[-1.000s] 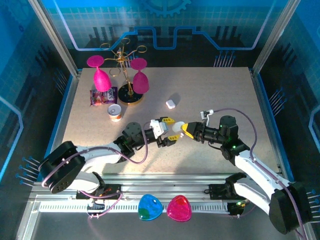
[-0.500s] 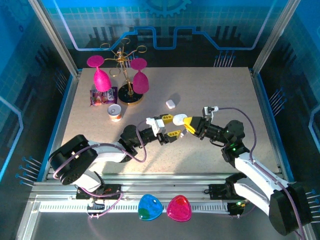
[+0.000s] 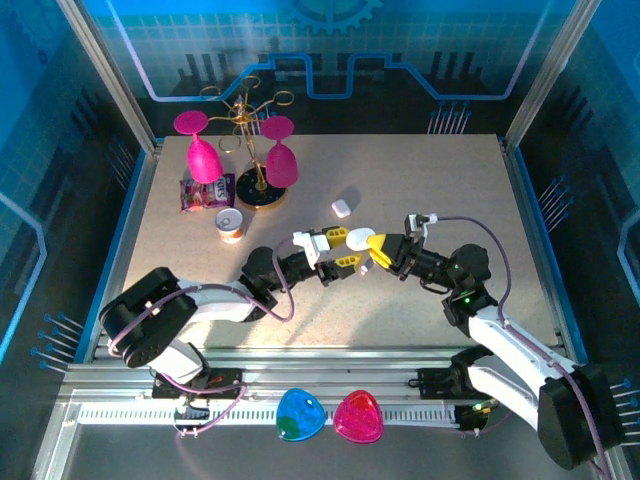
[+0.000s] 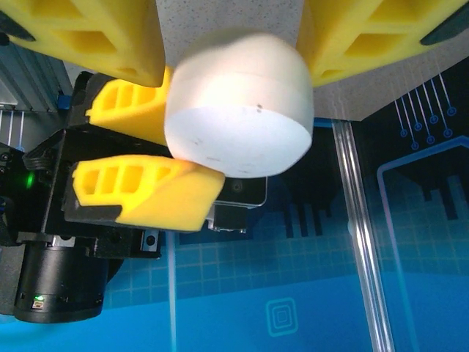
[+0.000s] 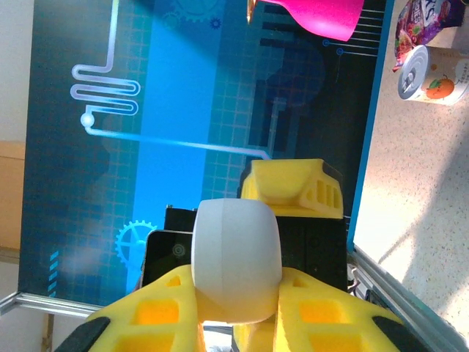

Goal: Insert the wireless bluetooth earbuds into the charging case

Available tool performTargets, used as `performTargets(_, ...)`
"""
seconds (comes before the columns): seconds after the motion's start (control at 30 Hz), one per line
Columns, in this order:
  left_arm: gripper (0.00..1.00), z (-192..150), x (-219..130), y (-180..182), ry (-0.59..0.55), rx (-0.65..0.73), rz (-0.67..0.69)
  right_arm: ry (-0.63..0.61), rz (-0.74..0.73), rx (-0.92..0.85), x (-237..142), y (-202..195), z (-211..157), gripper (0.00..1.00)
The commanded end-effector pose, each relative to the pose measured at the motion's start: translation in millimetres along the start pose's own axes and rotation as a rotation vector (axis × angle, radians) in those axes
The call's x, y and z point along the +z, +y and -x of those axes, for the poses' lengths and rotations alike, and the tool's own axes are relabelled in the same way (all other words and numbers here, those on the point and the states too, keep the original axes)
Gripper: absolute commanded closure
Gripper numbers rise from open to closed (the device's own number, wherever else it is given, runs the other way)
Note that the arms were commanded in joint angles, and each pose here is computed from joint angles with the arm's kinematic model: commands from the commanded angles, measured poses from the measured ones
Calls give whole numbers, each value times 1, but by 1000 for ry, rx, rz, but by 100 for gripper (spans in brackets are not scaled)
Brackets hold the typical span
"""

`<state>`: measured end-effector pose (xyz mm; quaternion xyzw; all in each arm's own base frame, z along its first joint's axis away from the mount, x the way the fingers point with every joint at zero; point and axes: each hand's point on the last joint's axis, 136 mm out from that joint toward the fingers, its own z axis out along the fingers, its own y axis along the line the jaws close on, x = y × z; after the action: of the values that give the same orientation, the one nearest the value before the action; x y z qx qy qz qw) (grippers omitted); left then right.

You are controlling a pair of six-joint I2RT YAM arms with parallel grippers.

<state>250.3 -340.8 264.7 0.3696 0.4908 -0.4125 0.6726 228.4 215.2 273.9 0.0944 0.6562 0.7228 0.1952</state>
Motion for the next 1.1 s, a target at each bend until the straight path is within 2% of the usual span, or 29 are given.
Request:
performTargets(0.0, 53, 19, 7, 0, -64, 17, -25, -4, 18, -8, 0, 2, -2, 78)
performTargets(0.17, 53, 18, 9, -2, -63, 13, -40, -2, 15, -5, 0, 1, -2, 78)
performTargets(0.43, 67, 19, 10, -6, -65, 11, -65, 0, 23, -7, 1, 4, -2, 77)
performTargets(0.5, 70, 20, 10, -6, -66, 7, -67, -1, 19, -8, 0, 4, -2, 70)
performTargets(0.63, 73, 17, 8, -3, -57, -20, -52, -22, -8, -39, -3, 0, 2, 40)
performTargets(0.73, 75, 16, 4, 3, -51, -64, -38, -53, -63, -112, -9, -5, 7, 26)
performTargets(0.9, 77, 10, -7, 15, -4, -212, -54, -60, -240, -350, -21, -13, 12, 19)
performTargets(1.07, 77, 1, -24, 17, 50, -300, -70, 91, -332, -780, -20, 7, -6, 15)
